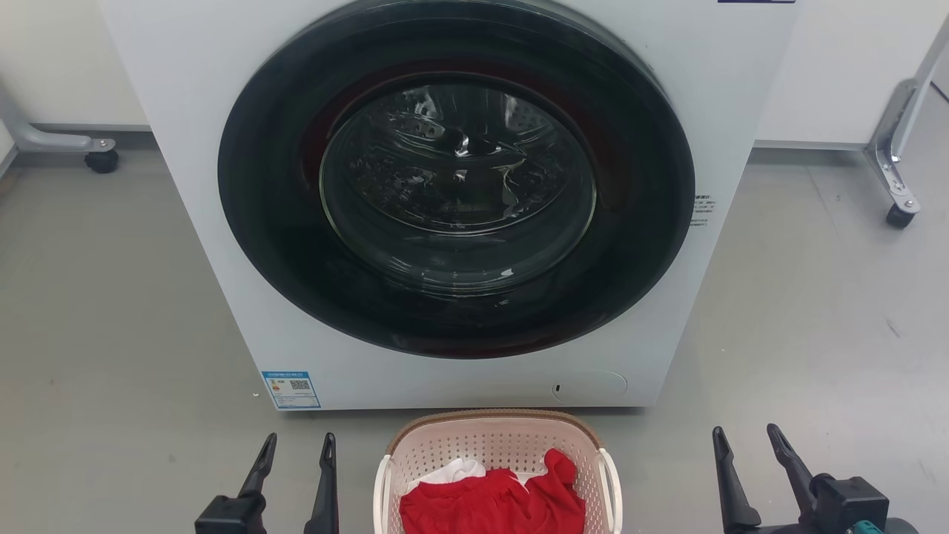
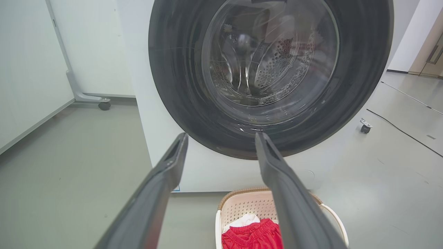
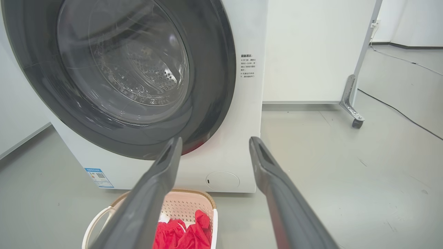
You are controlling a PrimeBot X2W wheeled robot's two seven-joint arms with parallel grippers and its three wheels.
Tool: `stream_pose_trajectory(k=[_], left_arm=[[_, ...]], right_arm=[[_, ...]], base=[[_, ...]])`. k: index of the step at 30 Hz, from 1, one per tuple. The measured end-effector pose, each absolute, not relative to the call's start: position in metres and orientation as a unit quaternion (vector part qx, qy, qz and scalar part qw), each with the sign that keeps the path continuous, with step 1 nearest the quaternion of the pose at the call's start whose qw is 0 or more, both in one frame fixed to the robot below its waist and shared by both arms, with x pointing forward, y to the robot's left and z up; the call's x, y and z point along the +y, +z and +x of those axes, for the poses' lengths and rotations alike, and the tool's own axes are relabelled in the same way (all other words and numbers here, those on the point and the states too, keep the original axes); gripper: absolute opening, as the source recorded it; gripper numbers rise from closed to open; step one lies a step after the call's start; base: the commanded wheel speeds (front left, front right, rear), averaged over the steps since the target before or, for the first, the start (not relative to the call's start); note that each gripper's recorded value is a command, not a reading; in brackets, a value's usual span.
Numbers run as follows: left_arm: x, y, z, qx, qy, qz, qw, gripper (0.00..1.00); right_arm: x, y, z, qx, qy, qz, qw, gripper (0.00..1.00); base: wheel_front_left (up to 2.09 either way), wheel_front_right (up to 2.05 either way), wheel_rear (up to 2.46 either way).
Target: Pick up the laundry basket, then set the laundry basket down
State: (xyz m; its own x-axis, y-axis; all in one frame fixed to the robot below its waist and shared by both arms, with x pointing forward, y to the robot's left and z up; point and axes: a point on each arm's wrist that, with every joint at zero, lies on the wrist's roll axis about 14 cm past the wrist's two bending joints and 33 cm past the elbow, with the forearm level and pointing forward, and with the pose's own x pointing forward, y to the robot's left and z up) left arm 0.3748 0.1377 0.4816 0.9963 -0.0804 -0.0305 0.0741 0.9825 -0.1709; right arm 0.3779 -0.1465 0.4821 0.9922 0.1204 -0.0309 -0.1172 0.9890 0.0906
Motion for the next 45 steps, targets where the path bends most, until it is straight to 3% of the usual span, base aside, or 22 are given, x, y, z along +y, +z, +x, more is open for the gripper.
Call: stream_pose_trajectory(k=[31, 45], left_arm=[[0.137, 0.463, 0.377, 0.047, -0.035, -0.089, 0.994, 1.0], [0.13, 0.44, 0.4, 0.076, -0.044, -0.094, 0.992, 1.0]], right_arm=[[-0.152, 0.469, 0.382, 0.035, 0.049, 0.043, 0.997, 1.0], [-0.159, 0.448, 0.399, 0.061, 0.039, 0.041, 0.997, 1.0]], base=[[0.0, 0.0, 0.0], [0.0, 0.0, 0.0]])
